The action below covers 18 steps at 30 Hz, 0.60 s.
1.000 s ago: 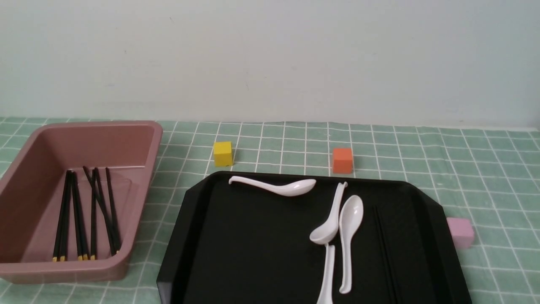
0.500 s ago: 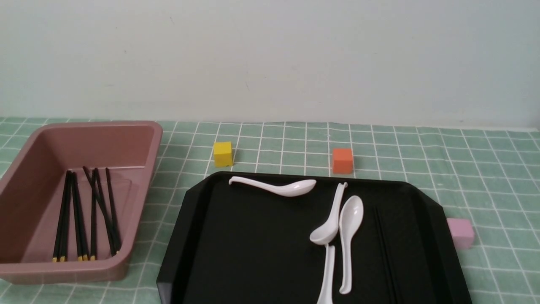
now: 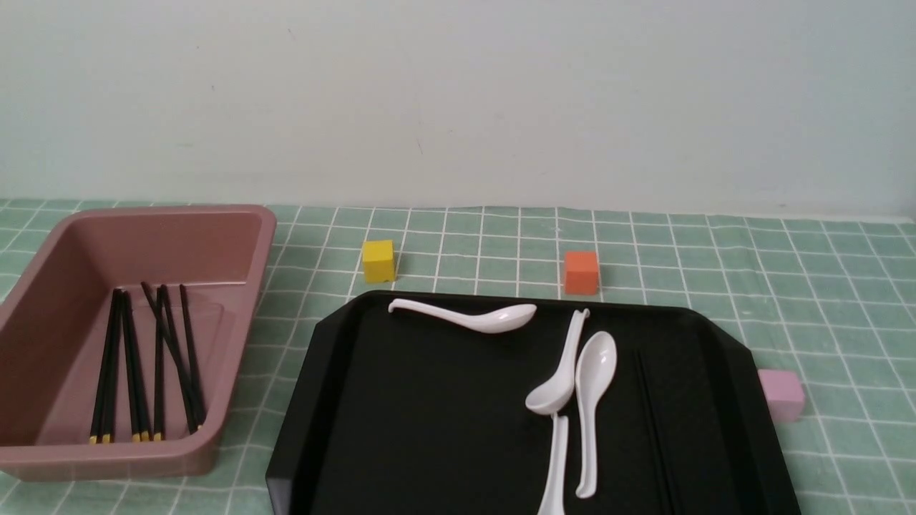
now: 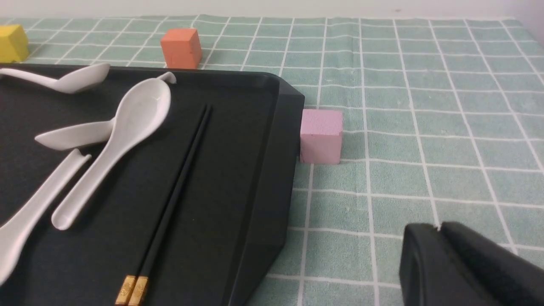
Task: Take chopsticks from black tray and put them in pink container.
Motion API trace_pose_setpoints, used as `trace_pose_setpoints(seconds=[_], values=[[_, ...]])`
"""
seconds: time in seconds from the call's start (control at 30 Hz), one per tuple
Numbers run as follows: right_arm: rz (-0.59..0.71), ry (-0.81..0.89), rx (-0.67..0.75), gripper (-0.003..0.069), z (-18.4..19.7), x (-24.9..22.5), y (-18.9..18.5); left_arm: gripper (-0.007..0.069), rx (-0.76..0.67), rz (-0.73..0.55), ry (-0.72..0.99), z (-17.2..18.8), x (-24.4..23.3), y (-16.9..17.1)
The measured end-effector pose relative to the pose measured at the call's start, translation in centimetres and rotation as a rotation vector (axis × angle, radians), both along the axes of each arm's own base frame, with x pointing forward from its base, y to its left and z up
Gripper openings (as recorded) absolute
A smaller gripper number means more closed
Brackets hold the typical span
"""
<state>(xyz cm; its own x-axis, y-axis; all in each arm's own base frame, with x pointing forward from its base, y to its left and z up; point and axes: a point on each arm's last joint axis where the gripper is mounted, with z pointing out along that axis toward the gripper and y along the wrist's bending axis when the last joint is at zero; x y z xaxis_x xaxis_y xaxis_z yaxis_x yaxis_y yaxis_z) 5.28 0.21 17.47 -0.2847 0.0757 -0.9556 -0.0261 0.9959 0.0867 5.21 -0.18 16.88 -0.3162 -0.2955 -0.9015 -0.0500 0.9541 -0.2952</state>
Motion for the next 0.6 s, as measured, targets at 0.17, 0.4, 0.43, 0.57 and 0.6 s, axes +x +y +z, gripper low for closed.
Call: trace_pose_setpoints(seconds=[0.17,0.4,0.43,0.57,0.6], values=[[0.0,0.0,0.0,0.0076,0.0,0.0,0.0,0.0238,0.0,0.0,0.0,0.0,0.0,0.0],[0.0,0.0,0.0,0.0085,0.0,0.0,0.0,0.0238,0.0,0.0,0.0,0.0,0.0,0.0],[0.0,0.0,0.0,0.0087,0.0,0.0,0.0,0.0238,0.0,0.0,0.0,0.0,0.0,0.0],[0.0,0.0,0.0,0.0092,0.0,0.0,0.0,0.0238,0.0,0.0,0.0,0.0,0.0,0.0],[0.0,0.0,0.0,0.0094,0.0,0.0,0.0,0.0238,0.0,0.0,0.0,0.0,0.0,0.0]])
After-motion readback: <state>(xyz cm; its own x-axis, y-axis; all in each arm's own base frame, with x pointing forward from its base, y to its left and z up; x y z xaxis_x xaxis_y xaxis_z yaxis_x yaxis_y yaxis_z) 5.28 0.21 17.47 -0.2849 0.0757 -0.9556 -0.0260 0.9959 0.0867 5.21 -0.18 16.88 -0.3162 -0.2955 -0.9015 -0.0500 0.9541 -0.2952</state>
